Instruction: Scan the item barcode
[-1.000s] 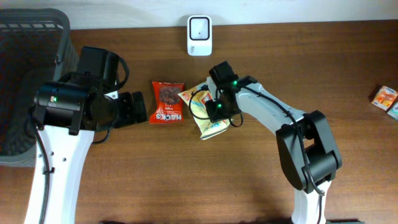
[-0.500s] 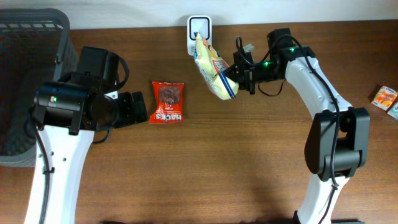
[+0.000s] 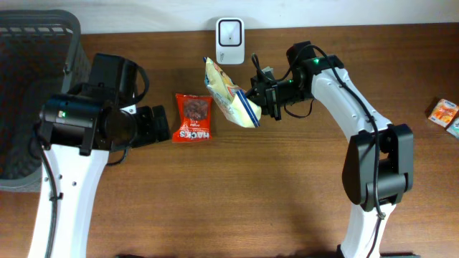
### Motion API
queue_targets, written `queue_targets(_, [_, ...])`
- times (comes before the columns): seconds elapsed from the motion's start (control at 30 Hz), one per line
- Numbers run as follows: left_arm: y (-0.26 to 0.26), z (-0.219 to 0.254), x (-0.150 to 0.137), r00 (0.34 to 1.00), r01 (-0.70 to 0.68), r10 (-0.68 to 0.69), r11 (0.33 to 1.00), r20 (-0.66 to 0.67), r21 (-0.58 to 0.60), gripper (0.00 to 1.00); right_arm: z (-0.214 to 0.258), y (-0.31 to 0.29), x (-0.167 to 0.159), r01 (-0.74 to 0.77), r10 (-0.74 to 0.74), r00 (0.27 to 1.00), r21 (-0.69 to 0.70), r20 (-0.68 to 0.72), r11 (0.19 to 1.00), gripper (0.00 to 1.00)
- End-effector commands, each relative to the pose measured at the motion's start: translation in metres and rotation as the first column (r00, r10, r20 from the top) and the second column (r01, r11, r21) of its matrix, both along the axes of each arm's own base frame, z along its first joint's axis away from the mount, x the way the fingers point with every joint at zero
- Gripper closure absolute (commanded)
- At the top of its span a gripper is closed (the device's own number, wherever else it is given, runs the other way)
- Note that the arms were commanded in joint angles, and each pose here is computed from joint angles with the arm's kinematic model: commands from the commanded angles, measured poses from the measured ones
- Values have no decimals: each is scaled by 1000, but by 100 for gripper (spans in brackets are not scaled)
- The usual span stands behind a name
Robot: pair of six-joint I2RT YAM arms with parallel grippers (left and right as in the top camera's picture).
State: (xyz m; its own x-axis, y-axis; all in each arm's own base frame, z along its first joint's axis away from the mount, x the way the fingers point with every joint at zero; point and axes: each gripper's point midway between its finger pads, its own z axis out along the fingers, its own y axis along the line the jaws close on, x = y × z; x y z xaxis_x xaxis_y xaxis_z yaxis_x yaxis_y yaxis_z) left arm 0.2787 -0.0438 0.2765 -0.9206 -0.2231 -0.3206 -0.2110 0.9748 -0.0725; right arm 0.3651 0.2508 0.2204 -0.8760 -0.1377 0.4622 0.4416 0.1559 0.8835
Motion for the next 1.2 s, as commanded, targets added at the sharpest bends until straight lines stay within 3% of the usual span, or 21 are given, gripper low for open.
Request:
queue_targets(0.0, [2,2,1,1000,-14,14,1000,11,5,1,19,3,1,-14,12,999,67,42,998,96])
queue_targets(0.13, [2,2,1,1000,-14,14,1000,11,5,1,16,4,7,-14,7,993,58,122,998,96])
queue_targets(0.17, [2,2,1,1000,-14,14,1000,11,5,1,7,4,12,0,-2,987,13,162,1000,96])
queue_targets(0.23, [2,2,1,1000,-14,14,1000,11,5,1,-33,-3,30,75,-7,950,-205,312,976,96])
queue_targets(0.27, [2,2,1,1000,-14,14,1000,11,5,1,-65,-17,42,139,26,921,-389,389,911,96])
queue_targets(0.3, [2,2,1,1000,-14,14,1000,11,5,1,-97,-41,49,198,55,920,-580,389,790,96])
queue_targets(0.37, [2,2,1,1000,-14,14,1000,11,5,1,-138,-100,50,254,132,927,-845,352,471,96])
queue_targets(0.4, [2,2,1,1000,-14,14,1000,11,5,1,-147,-122,45,250,177,931,-912,319,326,88])
queue_targets(0.43, [2,2,1,1000,-14,14,1000,11,5,1,-149,-131,42,242,222,927,-934,303,261,57])
queue_targets(0.47, [2,2,1,1000,-14,14,1000,11,5,1,-151,-134,38,229,263,921,-946,287,230,3])
queue_targets(0.57, [2,2,1,1000,-14,14,1000,11,5,1,-151,-133,39,234,270,918,-945,292,227,0])
queue_targets(0.6, [2,2,1,1000,-14,14,1000,11,5,1,-150,-132,41,242,269,915,-943,301,230,12])
queue_targets(0.67, [2,2,1,1000,-14,14,1000,11,5,1,-150,-131,44,255,270,910,-938,314,233,61])
queue_targets(0.73, [2,2,1,1000,-14,14,1000,11,5,1,-151,-128,42,249,277,910,-940,310,234,93])
queue_targets(0.9, [2,2,1,1000,-14,14,1000,11,5,1,-160,-122,36,227,317,906,-953,282,199,96])
queue_targets(1.17, [2,2,1,1000,-14,14,1000,11,5,1,-256,-110,29,88,365,921,-986,133,139,96])
